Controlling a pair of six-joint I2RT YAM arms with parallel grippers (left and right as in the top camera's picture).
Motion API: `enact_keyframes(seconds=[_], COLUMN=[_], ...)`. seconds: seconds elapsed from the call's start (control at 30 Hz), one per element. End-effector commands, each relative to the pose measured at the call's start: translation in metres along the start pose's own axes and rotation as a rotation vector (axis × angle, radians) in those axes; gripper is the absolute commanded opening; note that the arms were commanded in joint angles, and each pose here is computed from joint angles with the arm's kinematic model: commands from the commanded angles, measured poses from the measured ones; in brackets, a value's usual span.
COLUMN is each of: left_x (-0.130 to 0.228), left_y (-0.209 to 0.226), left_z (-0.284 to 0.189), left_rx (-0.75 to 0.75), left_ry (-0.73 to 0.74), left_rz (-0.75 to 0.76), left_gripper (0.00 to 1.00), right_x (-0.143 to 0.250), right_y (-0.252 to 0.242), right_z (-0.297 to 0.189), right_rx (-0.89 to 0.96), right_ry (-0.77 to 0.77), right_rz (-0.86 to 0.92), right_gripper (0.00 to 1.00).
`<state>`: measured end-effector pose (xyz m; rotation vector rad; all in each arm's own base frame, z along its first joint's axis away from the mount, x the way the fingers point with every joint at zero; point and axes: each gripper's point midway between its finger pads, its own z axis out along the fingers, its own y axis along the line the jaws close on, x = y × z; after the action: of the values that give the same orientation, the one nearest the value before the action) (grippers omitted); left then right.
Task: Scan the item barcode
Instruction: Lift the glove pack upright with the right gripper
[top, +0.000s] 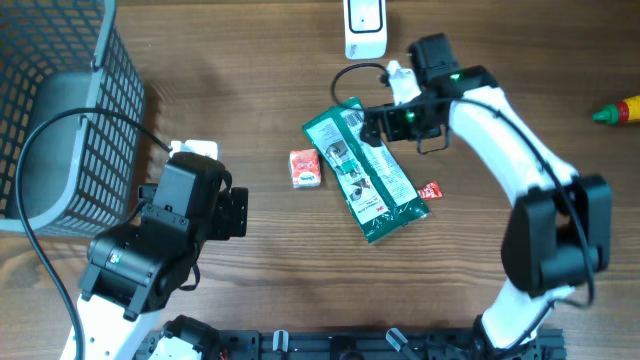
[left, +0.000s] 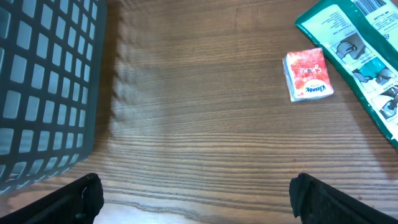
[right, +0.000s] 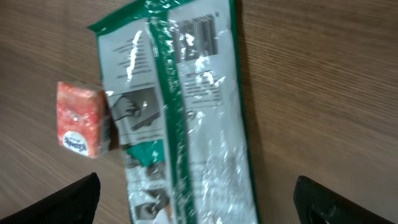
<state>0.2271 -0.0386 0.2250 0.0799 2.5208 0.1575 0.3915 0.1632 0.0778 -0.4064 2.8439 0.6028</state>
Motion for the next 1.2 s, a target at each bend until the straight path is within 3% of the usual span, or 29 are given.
enact_keyframes(seconds=[0.0,0.17,0.4,0.5,0.57,0.6,0.67,0.9,1.03,1.17], left_x=[-0.001,-0.001,-0.001,-0.001,-0.001,-0.001,-0.001,-0.001,-0.001,-0.001], left_y=[0.001,0.001,0.001,0.001,0.001,0.001,0.001,0.001,0.001,0.001], left_z=[0.0,0.0,0.0,0.0,0.0,0.0,0.0,0.0,0.0,0.0], left_rx=[-0.007,-0.007,-0.007,-0.007,-0.007,-0.007,-0.007,-0.007,-0.007,-0.007], left_ry=[-0.007,-0.007,-0.007,-0.007,-0.007,-0.007,-0.007,-0.007,-0.007,-0.007], left_rz=[0.012,0.012,0.012,0.012,0.012,0.012,0.012,0.012,0.012,0.012], left_gripper=[1.0,1.0,1.0,1.0,1.0,1.0,1.0,1.0,1.0,1.0], right_x=[0.009,0.028,0.06,0.073,0.083,0.091,0.094,0.074,0.046,0.026], right_y=[-0.003,-0.012,-0.008,-0.012,-0.014,-0.017,-0.018,-0.009,0.02,0.042], right_z=[0.028,0.06,0.068,0.085,0.099,0.115,0.12,0.112,0.069,0.017], right_rx=[-0.199,-0.271,-0.329,-0.357,-0.383,-0.408,-0.412,-0.457,-0.57,-0.566], right_ry=[0.048,0.137,0.258,0.308,0.345,0.367,0.377,0.329,0.224,0.103], right_rz=[-0.002,0.047,0.039,0.076,0.109,0.133,0.151,0.14,0.047,-0.118], right_gripper=[1.0,1.0,1.0,0.77,0.55,0.3,0.07,0.04,0.05,0.05])
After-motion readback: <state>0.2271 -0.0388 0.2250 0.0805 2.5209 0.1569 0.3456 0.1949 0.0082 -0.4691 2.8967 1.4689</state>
